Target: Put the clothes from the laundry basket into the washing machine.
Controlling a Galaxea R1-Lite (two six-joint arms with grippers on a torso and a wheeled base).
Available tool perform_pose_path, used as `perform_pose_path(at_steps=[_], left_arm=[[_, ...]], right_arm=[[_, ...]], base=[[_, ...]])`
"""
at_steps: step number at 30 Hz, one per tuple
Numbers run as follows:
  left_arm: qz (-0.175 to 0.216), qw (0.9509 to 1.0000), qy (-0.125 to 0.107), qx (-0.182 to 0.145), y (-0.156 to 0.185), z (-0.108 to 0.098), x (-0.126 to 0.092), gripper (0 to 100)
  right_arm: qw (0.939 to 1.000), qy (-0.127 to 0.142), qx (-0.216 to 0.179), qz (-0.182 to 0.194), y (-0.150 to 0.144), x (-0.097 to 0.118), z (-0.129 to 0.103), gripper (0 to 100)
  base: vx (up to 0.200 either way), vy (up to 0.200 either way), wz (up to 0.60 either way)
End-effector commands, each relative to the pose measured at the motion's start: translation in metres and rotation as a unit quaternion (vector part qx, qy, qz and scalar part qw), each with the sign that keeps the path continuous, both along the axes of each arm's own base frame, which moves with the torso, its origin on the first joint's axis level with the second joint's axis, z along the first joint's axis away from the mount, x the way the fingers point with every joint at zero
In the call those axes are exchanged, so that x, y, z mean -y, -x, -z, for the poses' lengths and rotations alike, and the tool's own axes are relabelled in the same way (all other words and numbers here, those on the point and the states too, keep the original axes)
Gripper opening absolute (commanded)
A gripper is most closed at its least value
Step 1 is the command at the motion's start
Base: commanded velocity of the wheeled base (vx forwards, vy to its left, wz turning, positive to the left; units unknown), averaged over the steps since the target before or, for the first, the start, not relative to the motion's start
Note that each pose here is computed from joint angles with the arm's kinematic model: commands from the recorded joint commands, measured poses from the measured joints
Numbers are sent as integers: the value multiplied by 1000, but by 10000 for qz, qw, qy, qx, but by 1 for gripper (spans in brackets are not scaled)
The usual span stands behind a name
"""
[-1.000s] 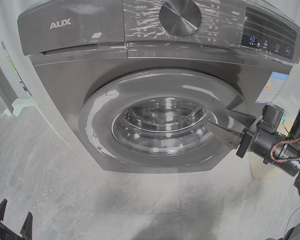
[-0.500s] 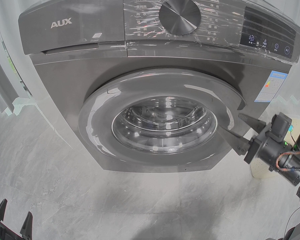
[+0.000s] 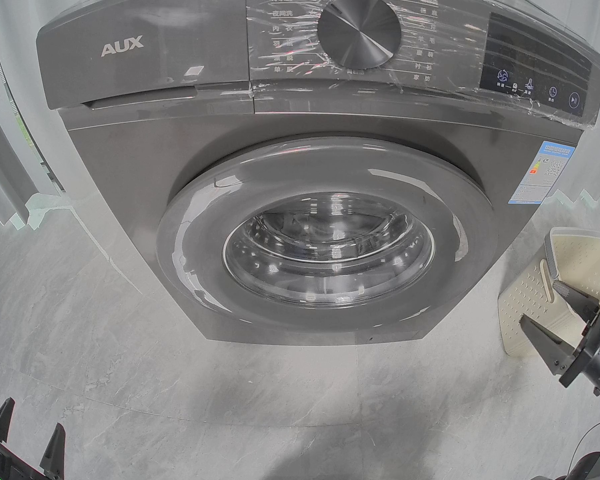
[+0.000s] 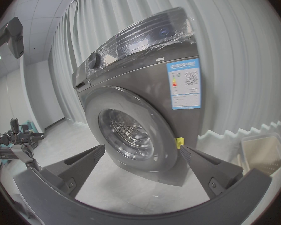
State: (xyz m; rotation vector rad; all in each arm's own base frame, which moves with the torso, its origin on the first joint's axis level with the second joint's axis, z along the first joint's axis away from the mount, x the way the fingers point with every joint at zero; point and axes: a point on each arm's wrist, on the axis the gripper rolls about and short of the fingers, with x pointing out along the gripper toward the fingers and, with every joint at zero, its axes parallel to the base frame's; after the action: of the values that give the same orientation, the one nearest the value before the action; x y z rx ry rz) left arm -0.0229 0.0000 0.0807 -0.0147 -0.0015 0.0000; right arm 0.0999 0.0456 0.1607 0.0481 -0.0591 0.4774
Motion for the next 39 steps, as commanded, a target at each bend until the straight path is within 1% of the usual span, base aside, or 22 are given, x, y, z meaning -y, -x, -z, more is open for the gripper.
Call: perform_pose_path(at_steps=[1,3,4,5,7,8,9,10,13,15,17,19,20,21,22,24,25,26,31,33,38,39], left_arm=[[15,10000,11,-23,0,5,0,100],[8,10000,11,-23,0,5,0,100],[8,10000,11,-23,0,5,0,100],[15,10000,11,-23,0,5,0,100],[15,10000,11,-23,0,5,0,100],[15,10000,11,-23,0,5,0,100],[15,10000,11,-23,0,5,0,100],[15,10000,11,-23,0,5,0,100],[15,10000,11,-23,0,5,0,100],[15,10000,3,-23,0,5,0,100],[15,10000,11,-23,0,5,0,100],[15,10000,11,-23,0,5,0,100],[15,10000,11,-23,0,5,0,100],[15,10000,11,-23,0,5,0,100],[15,10000,11,-23,0,5,0,100],[15,10000,11,-23,0,5,0,100],[15,10000,11,-23,0,5,0,100],[15,10000,11,-23,0,5,0,100],[15,10000,11,-23,0,5,0,100],[15,10000,11,-23,0,5,0,100],[15,10000,11,-23,0,5,0,100],[15,10000,11,-23,0,5,0,100]], right_arm=[[9960,2,311,833,47,31,9,100],[9948,-2,316,970,58,35,13,100],[9948,-2,316,970,58,35,13,100],[9937,-21,332,1068,67,38,17,100],[9937,-21,332,1068,67,38,17,100],[9906,-40,428,1296,80,41,23,100],[9906,-40,428,1296,80,41,23,100],[9870,-70,610,1487,88,43,24,100],[9851,-103,734,1553,94,43,27,100],[9847,-105,692,1597,99,44,32,100],[9841,-63,569,1681,105,44,41,100],[9835,-50,556,1720,107,44,43,100],[9809,8,516,1875,114,44,53,100],[9809,8,516,1875,114,44,53,100],[9796,19,486,1950,119,44,60,100],[9794,27,488,1959,121,44,63,100],[9796,60,394,1967,124,44,71,100],[9799,75,319,1967,124,44,72,100],[9792,60,259,2009,123,44,73,100],[9766,75,56,2149,123,45,78,100],[9704,-73,-5,2415,123,46,78,100],[9704,-73,-5,2415,123,46,78,100]], base=[[0,0,0],[0,0,0],[0,0,0],[0,0,0],[0,0,0],[0,0,0],[0,0,0],[0,0,0],[0,0,0],[0,0,0],[0,0,0],[0,0,0],[0,0,0],[0,0,0],[0,0,0],[0,0,0],[0,0,0],[0,0,0],[0,0,0],[0,0,0],[0,0,0],[0,0,0]])
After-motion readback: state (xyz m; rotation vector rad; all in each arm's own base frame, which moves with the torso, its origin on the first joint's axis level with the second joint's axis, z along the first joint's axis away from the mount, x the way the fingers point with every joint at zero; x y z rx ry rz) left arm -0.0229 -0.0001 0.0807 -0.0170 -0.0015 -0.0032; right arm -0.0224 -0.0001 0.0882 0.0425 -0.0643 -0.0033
